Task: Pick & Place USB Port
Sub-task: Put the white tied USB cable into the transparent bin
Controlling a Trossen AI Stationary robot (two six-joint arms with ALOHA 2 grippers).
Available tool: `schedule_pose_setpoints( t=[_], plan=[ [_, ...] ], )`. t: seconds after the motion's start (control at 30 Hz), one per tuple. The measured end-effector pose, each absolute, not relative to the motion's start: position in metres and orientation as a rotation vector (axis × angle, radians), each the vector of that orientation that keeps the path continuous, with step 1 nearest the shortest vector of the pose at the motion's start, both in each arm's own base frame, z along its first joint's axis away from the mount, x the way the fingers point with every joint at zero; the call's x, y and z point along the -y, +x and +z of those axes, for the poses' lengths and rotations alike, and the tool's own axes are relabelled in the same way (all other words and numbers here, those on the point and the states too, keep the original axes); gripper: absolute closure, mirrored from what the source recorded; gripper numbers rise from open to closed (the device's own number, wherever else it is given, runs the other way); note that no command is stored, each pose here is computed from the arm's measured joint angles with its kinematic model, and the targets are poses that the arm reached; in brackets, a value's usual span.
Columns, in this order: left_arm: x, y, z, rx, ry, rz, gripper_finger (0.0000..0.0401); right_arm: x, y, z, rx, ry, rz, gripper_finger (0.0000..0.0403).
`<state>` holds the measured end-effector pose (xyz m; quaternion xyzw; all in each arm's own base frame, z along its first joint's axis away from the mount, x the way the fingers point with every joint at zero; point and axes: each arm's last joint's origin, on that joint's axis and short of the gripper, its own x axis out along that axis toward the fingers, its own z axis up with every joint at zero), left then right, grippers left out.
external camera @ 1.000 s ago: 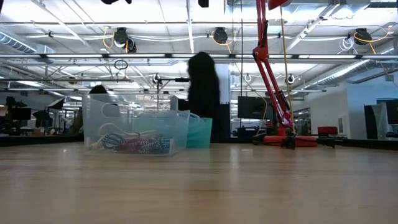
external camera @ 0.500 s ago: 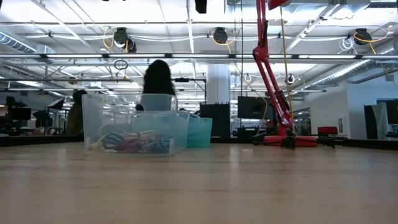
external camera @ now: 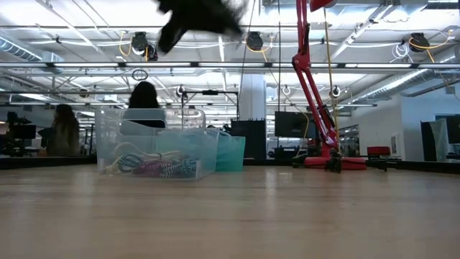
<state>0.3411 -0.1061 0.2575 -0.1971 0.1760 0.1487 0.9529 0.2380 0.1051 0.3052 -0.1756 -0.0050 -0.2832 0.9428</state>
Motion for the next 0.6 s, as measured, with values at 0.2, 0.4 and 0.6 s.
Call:
schedule_pose_setpoints(
  t=[0.2, 0.4, 0.6],
  plan=[
    [0.087, 0.306, 0.246, -0.64, -0.663, 0.555, 0.0388, -0.107, 0.232, 0.309, -0.005, -0.359, -0.624, 0.0186],
    [0.057, 0.281, 0.233, -0.899, -0.712, 0.796, 0.0388, -0.11, 0.228, 0.312, 0.009, -0.356, -0.601, 0.019],
    [0.036, 0.28, 0.231, -0.984, -0.739, 0.83, 0.0388, -0.111, 0.226, 0.313, 0.006, -0.373, -0.593, 0.0188]
  ],
)
